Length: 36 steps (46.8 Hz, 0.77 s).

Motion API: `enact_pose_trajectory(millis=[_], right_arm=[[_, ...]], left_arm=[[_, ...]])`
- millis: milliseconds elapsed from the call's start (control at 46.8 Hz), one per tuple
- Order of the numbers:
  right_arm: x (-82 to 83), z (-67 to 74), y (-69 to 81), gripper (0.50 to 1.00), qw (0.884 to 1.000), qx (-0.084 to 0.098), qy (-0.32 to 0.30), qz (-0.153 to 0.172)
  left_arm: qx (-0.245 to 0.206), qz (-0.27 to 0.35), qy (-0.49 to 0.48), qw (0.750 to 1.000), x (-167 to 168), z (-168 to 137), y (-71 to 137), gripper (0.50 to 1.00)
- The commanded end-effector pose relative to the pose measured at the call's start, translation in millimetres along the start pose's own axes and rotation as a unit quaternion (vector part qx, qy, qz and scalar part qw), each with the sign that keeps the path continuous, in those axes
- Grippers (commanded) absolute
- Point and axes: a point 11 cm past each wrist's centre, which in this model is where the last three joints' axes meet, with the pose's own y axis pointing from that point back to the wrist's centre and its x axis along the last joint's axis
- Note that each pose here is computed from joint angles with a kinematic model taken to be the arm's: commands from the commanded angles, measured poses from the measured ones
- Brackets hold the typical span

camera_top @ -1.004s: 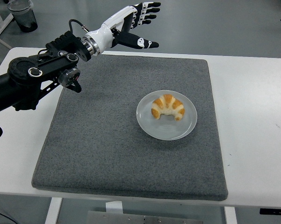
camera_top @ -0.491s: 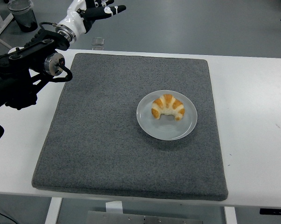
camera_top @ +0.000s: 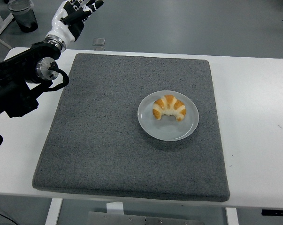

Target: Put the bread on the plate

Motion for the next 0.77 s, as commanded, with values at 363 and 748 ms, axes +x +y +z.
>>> enact_pose_trajectory(millis=[363, 748], right_arm=[[0.5, 0.0, 0.0, 0.930, 1.000, 0.000, 0.000, 0.002], [-0.7, 0.0, 0.0, 0.932, 1.000, 0.000, 0.001, 0.000]], left_arm=[[0.023, 0.011, 0.036, 0.999, 41, -15, 22, 0.988], [0.020, 0.001, 0.040, 0.999, 43, -14, 24, 0.990]])
